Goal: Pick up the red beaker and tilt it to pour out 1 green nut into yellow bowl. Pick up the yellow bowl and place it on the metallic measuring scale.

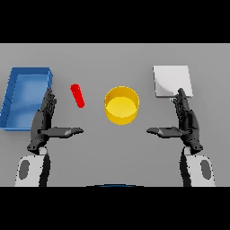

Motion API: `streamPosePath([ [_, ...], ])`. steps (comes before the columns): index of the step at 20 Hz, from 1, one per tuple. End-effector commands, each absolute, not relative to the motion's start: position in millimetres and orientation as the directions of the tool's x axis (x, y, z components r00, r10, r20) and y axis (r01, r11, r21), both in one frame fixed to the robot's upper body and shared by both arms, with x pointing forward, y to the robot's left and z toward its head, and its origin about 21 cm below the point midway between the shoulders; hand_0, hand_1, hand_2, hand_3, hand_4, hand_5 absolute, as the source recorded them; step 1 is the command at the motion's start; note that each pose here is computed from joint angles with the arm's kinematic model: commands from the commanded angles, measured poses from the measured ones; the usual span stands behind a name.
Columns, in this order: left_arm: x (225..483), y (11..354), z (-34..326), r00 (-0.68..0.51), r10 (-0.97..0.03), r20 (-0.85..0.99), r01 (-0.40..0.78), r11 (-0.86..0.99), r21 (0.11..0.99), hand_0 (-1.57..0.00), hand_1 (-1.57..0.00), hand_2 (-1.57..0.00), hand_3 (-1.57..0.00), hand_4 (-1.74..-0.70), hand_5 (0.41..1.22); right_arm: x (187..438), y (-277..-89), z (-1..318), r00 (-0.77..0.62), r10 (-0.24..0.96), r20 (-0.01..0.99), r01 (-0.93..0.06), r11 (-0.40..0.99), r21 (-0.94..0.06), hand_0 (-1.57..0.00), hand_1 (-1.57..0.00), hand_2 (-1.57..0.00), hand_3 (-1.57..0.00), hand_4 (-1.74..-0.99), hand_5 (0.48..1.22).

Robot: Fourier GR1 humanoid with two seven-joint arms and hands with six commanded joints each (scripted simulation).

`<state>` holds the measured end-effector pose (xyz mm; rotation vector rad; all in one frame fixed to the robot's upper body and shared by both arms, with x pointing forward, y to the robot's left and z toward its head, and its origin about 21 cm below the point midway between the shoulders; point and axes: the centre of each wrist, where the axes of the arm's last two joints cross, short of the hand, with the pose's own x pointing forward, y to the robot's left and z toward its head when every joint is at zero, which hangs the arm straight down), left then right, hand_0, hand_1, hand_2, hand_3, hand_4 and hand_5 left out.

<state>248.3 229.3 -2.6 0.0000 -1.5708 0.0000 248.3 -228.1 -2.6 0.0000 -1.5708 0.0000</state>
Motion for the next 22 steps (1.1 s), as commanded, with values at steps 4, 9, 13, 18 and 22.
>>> streamPosePath([
  [4,242.5,224.4,-3.7,-0.007,0.003,1.0,0.003,1.0,-0.003,0.0,0.0,0.0,0.0,-1.14,0.66,248.4,-224.5,-2.7,-0.001,-0.001,1.0,-0.001,1.0,0.001,0.0,0.0,0.0,0.0,-1.071,0.578],
  [9,207.4,219.7,12.4,-0.089,-0.148,0.985,0.072,0.985,0.155,0.0,0.0,0.0,0.0,-1.14,0.66,231.4,-219.5,6.7,-0.156,0.287,0.945,-0.006,0.957,-0.292,0.0,0.0,0.0,0.0,-1.066,0.576],
  [13,204.1,215.4,24.6,-0.038,-0.198,0.98,0.094,0.975,0.2,0.0,0.0,0.0,0.0,-1.14,0.655,223.2,-214.9,10.2,-0.16,0.305,0.939,-0.018,0.95,-0.311,0.0,0.0,0.0,0.0,-1.103,0.592],
  [18,223.1,210.1,15.5,0.02,-0.216,0.976,0.113,0.971,0.212,0.0,0.0,0.0,0.0,-1.14,0.647,226.9,-217.4,15.6,-0.163,0.267,0.95,-0.054,0.959,-0.279,0.0,0.0,0.0,0.0,-1.18,0.627],
  [22,254.6,215.2,1.2,0.053,-0.207,0.977,0.121,0.972,0.2,0.0,0.0,0.0,0.0,-1.18,0.65,224.1,-217.2,11.0,-0.156,0.24,0.958,-0.069,0.965,-0.253,0.0,0.0,0.0,0.0,-1.215,0.628],
])
